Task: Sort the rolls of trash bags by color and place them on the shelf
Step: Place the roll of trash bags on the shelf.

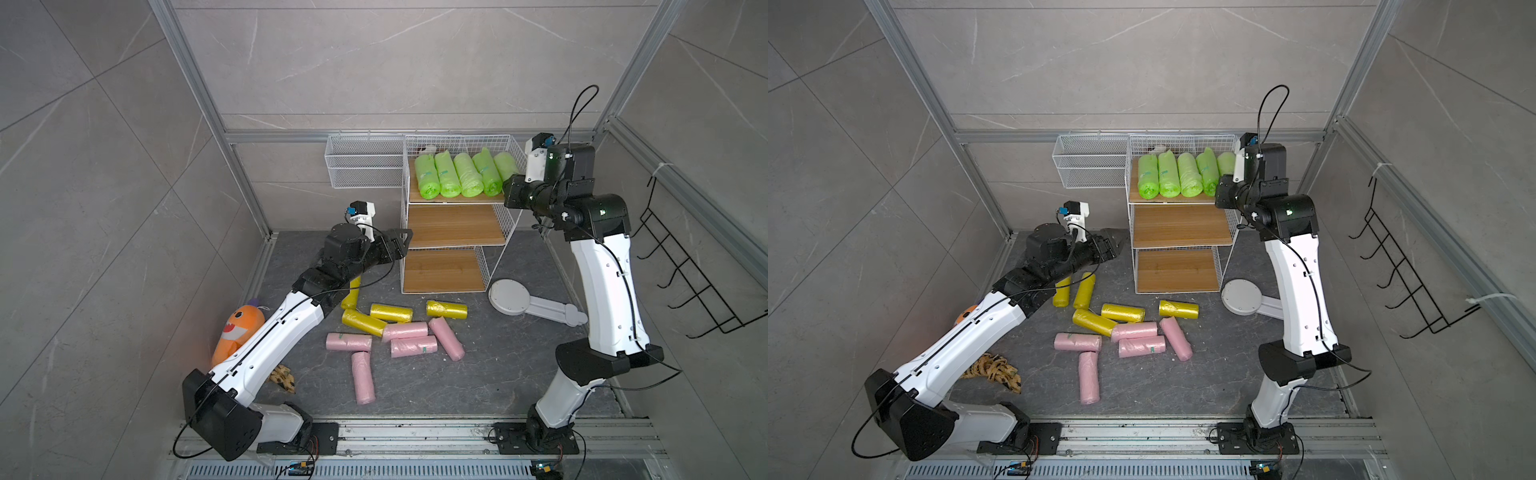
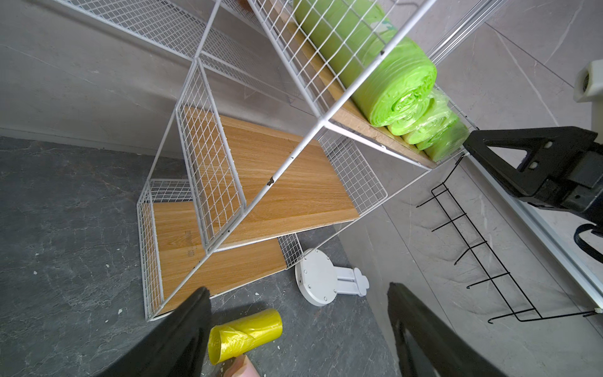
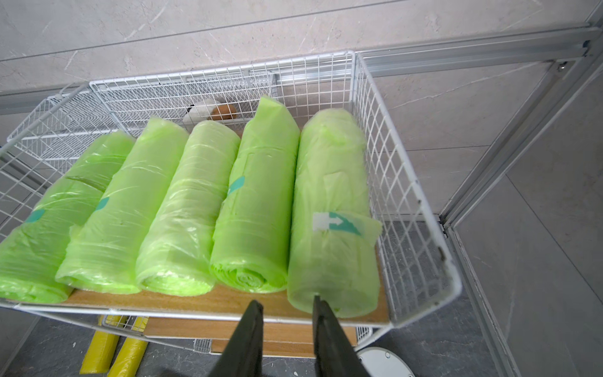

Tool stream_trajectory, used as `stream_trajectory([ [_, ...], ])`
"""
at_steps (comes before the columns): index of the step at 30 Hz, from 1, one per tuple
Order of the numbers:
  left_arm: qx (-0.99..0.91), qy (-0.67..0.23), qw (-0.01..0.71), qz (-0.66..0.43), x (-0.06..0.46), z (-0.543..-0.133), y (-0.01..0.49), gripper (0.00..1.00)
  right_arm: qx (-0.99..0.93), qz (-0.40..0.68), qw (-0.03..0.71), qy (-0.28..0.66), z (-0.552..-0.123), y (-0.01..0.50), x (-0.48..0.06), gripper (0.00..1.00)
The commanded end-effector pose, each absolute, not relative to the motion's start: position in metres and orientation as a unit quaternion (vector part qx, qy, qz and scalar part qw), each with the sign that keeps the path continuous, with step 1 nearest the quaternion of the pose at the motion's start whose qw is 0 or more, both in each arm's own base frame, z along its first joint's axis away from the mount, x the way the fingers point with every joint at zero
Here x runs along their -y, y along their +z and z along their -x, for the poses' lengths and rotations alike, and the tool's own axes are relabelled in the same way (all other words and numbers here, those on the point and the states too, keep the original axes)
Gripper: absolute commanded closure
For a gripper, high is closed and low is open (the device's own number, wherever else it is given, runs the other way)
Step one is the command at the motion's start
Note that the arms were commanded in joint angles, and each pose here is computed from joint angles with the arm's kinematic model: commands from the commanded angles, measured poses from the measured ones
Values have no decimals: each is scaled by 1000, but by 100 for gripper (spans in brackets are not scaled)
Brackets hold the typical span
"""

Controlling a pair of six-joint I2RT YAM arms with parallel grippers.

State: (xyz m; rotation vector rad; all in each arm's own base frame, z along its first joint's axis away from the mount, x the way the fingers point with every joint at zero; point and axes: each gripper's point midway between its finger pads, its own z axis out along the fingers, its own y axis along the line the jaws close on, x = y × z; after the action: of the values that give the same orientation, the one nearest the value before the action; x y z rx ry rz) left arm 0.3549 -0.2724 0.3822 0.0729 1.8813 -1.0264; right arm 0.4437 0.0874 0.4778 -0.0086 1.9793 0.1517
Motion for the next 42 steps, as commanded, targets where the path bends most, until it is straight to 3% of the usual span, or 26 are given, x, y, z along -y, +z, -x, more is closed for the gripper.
stream_trajectory([
  [1, -759, -419, 497, -40, 273, -355, 397, 13, -836, 4, 546, 61, -450, 479, -86, 70],
  [12, -773, -406, 487, -40, 271, -354, 382, 12, -836, 14, 544, 70, -451, 485, -86, 67],
  [18, -820, -346, 454, -41, 257, -348, 329, 12, -832, 47, 543, 103, -415, 502, -99, 57],
  [24, -873, -250, 418, -20, 222, -345, 260, 12, -849, 111, 506, 108, -373, 485, -131, 45],
  [33, -902, -167, 388, 82, 131, -377, 204, 13, -865, 199, 424, 181, -307, 396, -195, 38],
  [42, -926, -44, 348, 138, 39, -423, 152, 12, -858, 265, 348, 270, -275, 291, -257, 34],
])
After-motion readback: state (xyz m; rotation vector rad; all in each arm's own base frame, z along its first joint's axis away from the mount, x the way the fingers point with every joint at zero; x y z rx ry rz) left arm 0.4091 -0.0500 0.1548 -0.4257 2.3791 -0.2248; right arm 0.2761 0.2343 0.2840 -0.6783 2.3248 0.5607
